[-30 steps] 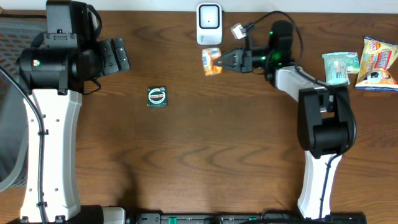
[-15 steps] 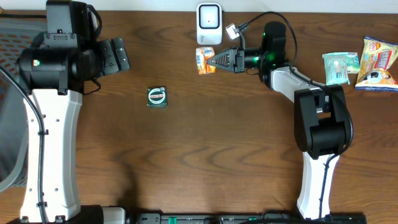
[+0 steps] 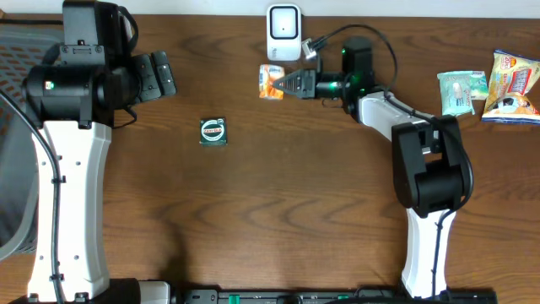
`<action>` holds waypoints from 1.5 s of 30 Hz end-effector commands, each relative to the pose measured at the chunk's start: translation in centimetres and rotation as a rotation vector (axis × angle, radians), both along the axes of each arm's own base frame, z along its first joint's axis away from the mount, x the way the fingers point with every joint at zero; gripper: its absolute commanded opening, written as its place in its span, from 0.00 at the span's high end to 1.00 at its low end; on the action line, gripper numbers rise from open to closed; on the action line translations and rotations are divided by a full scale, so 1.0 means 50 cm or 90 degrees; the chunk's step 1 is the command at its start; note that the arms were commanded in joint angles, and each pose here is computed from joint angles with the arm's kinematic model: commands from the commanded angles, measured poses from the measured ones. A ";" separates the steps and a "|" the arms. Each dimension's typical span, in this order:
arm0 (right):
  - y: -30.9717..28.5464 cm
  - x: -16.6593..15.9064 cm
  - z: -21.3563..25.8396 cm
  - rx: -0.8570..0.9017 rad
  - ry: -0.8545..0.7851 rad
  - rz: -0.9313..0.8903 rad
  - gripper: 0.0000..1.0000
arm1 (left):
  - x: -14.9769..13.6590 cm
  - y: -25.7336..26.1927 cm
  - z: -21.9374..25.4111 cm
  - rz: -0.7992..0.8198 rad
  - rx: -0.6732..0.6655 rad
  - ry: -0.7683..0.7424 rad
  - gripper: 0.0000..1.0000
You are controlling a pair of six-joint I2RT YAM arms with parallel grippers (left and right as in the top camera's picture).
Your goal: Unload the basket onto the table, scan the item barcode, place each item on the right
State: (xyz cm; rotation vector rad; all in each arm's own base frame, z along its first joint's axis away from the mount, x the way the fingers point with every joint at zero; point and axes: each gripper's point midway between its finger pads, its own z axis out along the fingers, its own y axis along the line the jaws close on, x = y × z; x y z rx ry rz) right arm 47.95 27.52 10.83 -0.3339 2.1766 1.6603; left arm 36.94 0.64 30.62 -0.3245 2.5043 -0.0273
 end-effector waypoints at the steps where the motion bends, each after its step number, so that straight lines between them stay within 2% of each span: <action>1: -0.036 0.040 0.013 -0.090 -0.073 -0.084 0.99 | 0.001 0.002 -0.005 0.000 0.004 0.006 0.02; 6: -0.109 0.056 0.013 -0.274 -0.109 -0.176 0.98 | 0.001 0.002 -0.005 0.000 0.004 0.006 0.03; 10: -0.199 0.056 0.013 -0.512 -0.168 -0.245 0.99 | 0.001 0.002 -0.005 0.000 0.004 0.006 0.02; 13: -0.243 0.049 0.008 -0.681 -0.236 -0.243 0.99 | 0.001 0.002 -0.005 0.000 0.004 0.006 0.02; 18: -0.255 0.051 0.013 -0.848 -0.339 -0.212 0.99 | 0.001 0.002 -0.005 0.000 0.004 0.006 0.02; 23: -0.225 0.078 0.051 -0.871 -0.430 -0.226 0.99 | 0.001 0.002 -0.005 0.000 0.004 0.006 0.02; 29: -0.190 0.127 0.133 -0.812 -0.515 -0.293 0.99 | 0.001 0.002 -0.005 0.000 0.004 0.006 0.02; 36: -0.143 0.181 0.221 -0.771 -0.617 -0.287 0.99 | 0.001 0.002 -0.005 0.000 0.004 0.006 0.02; 45: -0.104 0.278 0.206 -0.794 -0.636 -0.268 0.99 | 0.001 0.002 -0.005 0.000 0.004 0.005 0.02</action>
